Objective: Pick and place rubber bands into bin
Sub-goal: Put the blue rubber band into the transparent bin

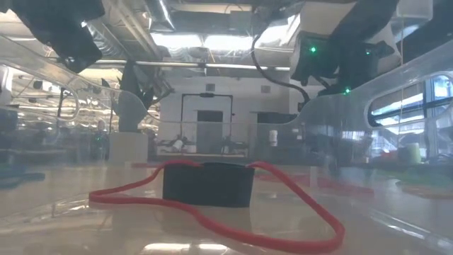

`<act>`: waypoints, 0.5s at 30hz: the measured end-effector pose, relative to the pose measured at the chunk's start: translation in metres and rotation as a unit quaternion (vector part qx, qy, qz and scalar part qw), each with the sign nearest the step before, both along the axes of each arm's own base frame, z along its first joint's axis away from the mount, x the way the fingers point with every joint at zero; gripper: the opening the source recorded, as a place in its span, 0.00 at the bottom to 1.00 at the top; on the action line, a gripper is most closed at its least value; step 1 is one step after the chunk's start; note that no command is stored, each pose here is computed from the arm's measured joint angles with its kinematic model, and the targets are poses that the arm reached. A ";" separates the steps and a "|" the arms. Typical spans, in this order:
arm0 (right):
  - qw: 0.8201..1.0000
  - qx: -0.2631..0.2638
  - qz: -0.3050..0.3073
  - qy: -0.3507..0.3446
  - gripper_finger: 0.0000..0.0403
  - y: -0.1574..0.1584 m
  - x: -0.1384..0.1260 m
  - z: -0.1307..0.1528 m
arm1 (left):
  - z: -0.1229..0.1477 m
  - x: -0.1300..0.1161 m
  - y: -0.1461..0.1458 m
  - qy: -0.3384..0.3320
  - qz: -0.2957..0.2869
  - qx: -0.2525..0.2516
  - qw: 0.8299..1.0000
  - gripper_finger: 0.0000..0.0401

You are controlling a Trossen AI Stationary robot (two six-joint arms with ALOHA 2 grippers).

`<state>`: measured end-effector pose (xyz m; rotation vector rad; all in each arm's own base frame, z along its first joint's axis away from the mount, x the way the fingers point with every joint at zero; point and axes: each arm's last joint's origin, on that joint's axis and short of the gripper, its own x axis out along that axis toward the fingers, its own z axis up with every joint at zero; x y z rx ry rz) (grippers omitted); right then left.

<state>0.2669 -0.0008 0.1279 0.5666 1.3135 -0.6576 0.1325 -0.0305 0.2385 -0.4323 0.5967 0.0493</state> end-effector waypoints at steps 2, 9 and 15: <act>1.000 -0.002 0.004 0.004 0.22 0.002 -0.001 -0.005 | 0.000 0.000 -0.001 0.006 -0.007 -0.028 1.000 0.01; 0.999 -0.024 0.020 -0.011 0.02 0.022 0.001 0.002 | -0.001 -0.001 -0.003 0.014 -0.029 -0.044 0.998 0.01; 0.999 -0.008 0.048 -0.018 0.01 0.058 0.017 0.033 | -0.001 -0.001 -0.003 0.009 -0.054 -0.009 0.998 0.01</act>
